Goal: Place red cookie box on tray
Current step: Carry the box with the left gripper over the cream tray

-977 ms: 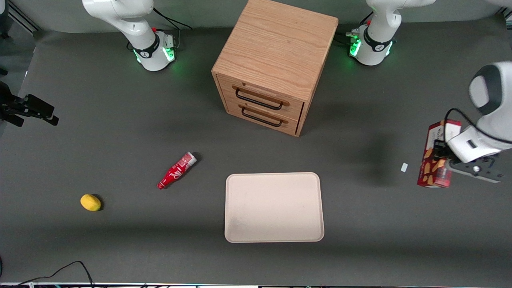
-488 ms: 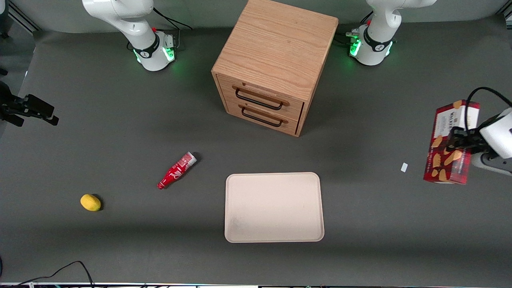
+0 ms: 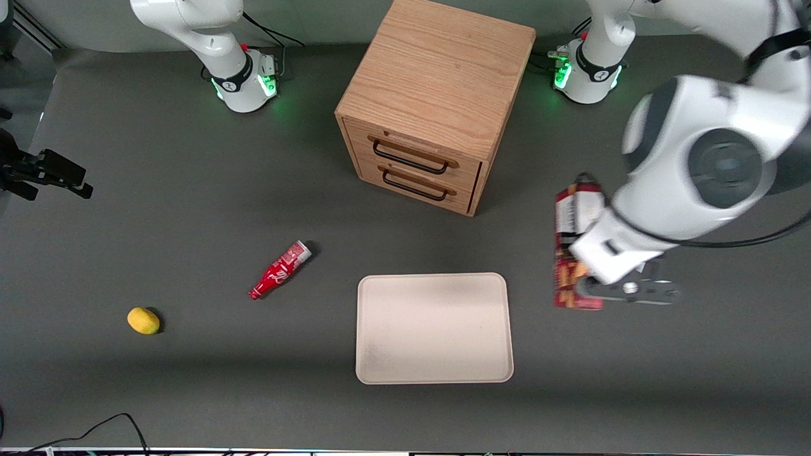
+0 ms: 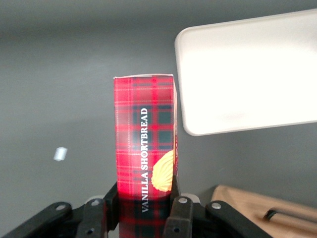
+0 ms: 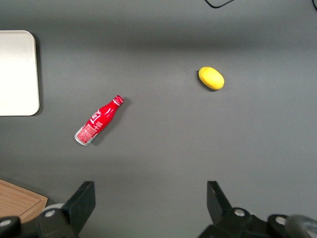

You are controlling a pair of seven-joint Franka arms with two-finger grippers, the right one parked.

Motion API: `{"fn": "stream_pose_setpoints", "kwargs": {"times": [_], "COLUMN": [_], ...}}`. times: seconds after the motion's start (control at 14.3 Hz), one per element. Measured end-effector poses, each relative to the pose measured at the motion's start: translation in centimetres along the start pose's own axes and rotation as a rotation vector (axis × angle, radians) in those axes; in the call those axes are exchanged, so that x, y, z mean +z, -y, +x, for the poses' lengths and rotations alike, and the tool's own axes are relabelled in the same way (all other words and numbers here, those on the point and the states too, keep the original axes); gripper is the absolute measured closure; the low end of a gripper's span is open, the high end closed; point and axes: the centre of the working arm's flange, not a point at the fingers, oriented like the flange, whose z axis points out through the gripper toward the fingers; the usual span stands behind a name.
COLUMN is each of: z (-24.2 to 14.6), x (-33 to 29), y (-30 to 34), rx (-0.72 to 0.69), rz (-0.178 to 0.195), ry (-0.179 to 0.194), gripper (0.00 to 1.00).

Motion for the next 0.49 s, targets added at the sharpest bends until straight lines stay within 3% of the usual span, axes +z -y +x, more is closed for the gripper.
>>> {"fn": "stream_pose_setpoints", "kwargs": {"times": [0.28, 0.49], "z": [2.6, 4.4], "x": [8.0, 13.6], "y": [-7.0, -8.4], "rx": [-0.030, -0.027], "rz": [-0.013, 0.004], "ry": [-0.065, -0.109], "gripper": [0.62, 0.62]}}
